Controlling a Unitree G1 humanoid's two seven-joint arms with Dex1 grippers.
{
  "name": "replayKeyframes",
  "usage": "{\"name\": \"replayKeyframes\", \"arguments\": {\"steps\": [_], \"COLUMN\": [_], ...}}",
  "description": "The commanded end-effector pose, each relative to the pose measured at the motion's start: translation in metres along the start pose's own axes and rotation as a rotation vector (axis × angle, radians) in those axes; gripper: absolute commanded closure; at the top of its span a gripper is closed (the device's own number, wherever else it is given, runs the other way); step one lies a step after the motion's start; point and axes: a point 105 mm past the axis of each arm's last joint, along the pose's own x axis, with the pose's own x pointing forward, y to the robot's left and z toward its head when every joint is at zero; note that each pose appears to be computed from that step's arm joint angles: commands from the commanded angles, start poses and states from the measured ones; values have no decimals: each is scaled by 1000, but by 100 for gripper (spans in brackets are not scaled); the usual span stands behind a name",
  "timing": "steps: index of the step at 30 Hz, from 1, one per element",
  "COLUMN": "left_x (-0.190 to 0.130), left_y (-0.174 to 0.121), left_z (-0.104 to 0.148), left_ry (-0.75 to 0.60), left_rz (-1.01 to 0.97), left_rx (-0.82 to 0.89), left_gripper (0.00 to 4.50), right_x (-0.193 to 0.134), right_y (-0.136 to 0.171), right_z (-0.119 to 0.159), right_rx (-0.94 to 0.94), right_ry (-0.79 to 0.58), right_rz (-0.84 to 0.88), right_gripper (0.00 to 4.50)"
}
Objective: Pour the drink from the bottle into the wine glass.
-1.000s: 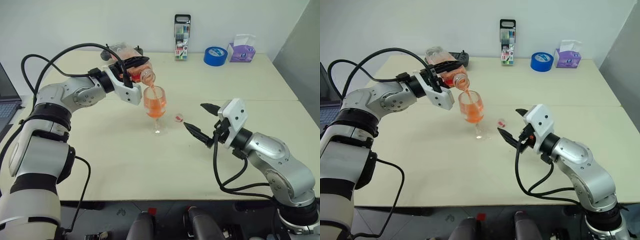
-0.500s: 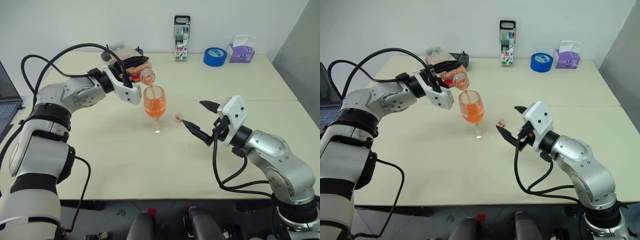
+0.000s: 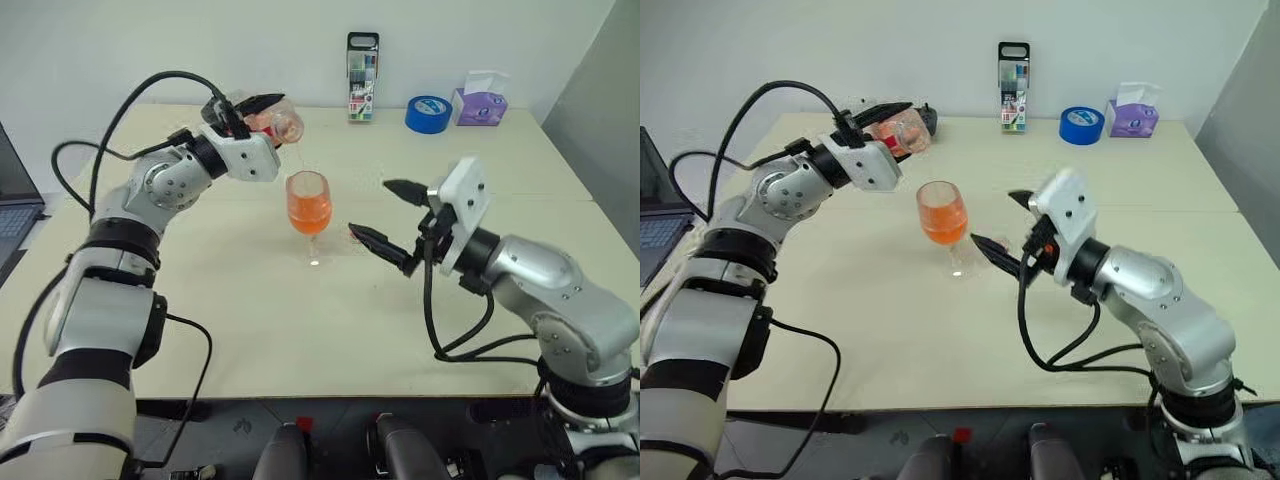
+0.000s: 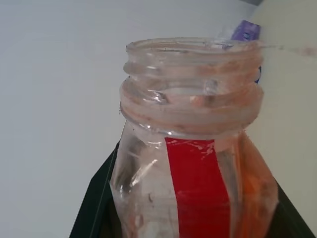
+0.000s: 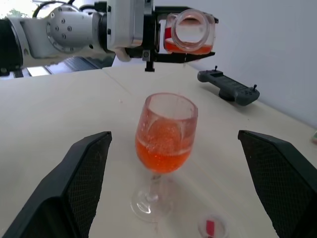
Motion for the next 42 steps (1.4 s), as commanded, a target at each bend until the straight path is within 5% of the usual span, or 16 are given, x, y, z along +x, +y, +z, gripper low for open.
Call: {"name": "replayKeyframes", "arguments": {"steps": [1, 7, 14, 28, 42], "left_x": [-10, -41, -89, -120, -126], "left_y": [35, 33, 21, -4, -38], "left_z": [-8, -51, -101, -121, -125], "left_ry": [20, 173, 381, 483, 521], "left_rz": [178, 371, 603, 565, 497], "left_rx": [-213, -562, -866, -950, -1004], "left_gripper": [281, 282, 282, 283, 283], "right_x": [3, 31, 69, 93, 69], "right_y": [-2, -11, -2, -15, -24], "right_z": [21, 62, 55, 34, 35], "right_rx": [9, 139, 69, 33, 9], "right_ry": [-22, -150, -10, 59, 57], "right_rz": [13, 47, 134, 139, 127], "right_gripper": [11, 11, 11, 11, 11]}}
